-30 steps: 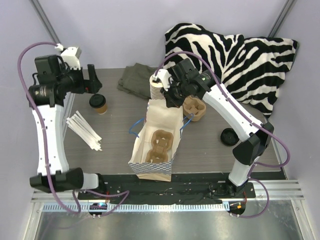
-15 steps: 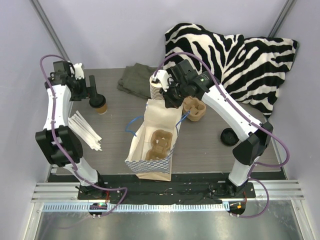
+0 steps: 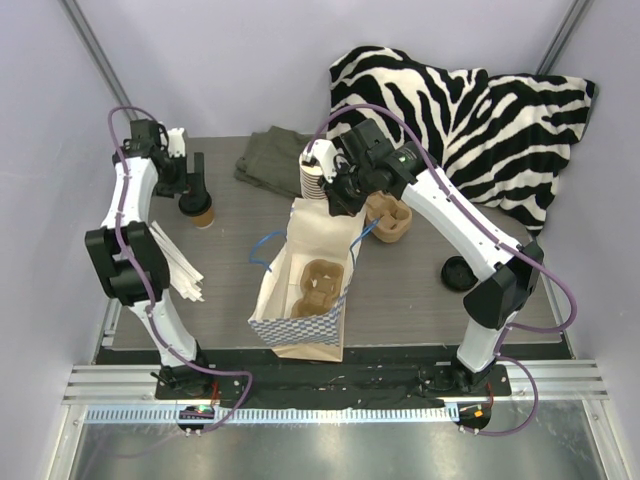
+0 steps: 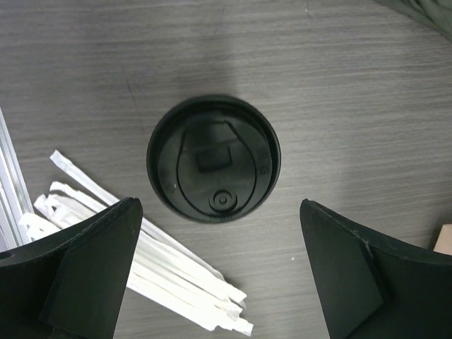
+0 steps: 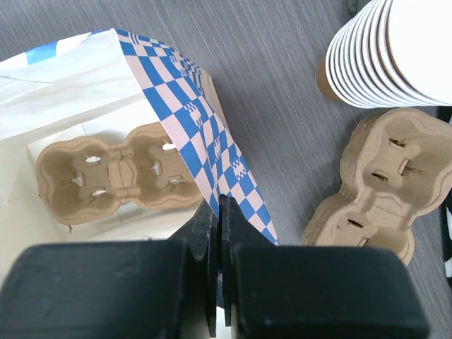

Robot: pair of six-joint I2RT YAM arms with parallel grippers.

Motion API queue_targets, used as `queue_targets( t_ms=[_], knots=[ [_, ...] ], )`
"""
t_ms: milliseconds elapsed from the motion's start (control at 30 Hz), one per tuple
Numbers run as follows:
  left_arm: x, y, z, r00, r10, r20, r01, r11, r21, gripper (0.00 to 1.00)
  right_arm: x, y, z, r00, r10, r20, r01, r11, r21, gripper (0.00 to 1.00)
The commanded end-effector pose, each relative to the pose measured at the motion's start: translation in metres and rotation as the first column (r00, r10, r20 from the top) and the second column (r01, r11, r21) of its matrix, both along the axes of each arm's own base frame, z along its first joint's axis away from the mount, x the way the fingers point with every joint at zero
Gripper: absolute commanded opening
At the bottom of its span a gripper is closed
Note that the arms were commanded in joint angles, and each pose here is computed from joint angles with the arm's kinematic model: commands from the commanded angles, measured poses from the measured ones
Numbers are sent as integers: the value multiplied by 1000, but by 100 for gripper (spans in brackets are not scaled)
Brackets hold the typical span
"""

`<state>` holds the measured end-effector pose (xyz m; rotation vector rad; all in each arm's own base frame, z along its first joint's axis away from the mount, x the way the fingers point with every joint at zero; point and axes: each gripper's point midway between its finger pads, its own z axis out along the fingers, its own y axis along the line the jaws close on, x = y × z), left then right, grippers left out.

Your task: Pack the takeout coffee

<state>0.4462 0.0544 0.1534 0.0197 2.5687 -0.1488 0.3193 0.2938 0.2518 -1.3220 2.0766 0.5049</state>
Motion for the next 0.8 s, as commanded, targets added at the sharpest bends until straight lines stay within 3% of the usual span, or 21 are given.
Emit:
queue_targets(
  t_ms=[0, 767],
  knots=[
    [24, 4, 8, 998, -14, 66, 11, 999, 50, 99, -3, 2, 2, 1000, 3, -14, -3, 1000, -1, 1],
    [29, 3, -24, 1000, -21, 0, 21, 997, 69, 84, -2, 0, -3, 1000, 10, -16, -11, 1000, -21, 1]
  ],
)
